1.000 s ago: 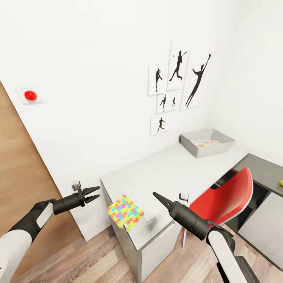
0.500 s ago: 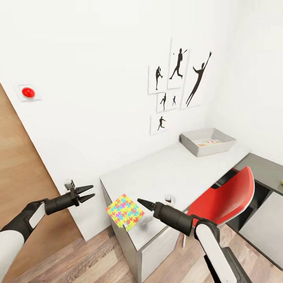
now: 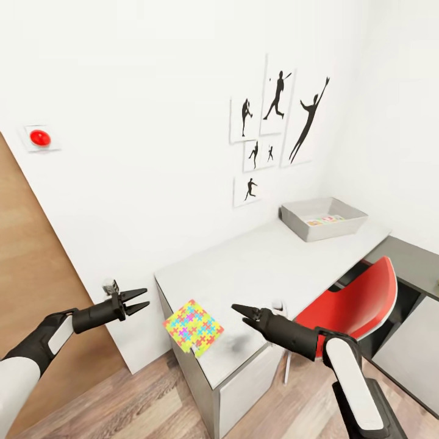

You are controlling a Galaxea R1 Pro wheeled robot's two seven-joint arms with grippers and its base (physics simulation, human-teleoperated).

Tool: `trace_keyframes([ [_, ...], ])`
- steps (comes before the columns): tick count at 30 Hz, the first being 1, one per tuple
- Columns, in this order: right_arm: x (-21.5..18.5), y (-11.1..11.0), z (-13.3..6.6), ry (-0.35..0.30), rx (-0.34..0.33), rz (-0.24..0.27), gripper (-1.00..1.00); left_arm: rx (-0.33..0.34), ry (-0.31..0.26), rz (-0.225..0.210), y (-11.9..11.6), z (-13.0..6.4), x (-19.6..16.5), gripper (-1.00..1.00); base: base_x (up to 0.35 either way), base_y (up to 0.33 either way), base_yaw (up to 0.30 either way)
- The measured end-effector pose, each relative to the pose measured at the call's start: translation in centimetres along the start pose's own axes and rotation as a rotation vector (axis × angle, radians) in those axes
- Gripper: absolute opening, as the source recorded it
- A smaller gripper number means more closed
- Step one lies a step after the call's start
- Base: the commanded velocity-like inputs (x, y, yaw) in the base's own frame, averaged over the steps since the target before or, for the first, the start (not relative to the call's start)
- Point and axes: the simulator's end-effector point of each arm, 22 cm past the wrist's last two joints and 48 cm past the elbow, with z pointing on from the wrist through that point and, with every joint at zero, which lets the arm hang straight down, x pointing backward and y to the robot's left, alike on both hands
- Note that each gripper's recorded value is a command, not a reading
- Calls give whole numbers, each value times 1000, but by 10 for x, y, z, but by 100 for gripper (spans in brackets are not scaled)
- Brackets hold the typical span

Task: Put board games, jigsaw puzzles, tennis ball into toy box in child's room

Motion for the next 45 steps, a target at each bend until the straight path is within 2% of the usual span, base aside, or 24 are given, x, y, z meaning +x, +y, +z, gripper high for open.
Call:
trace_keyframes([
  [6,-7,11,-6,-28,-95,14,100,-19,0,-1,11,2,1,100,0,0,0],
  [10,-7,11,-6,-32,-118,16,100,-22,0,-2,16,3,2,100,0,0,0],
  [23,-4,-2,-2,-32,-126,15,100,-16,-8,-9,30,1,2,100,0,0,0],
  [35,6,-13,6,-14,-133,11,100,-23,13,-67,46,2,10,100,0,0,0],
  [45,18,-19,16,12,-143,2,100,-46,24,-78,65,4,16,100,0,0,0],
])
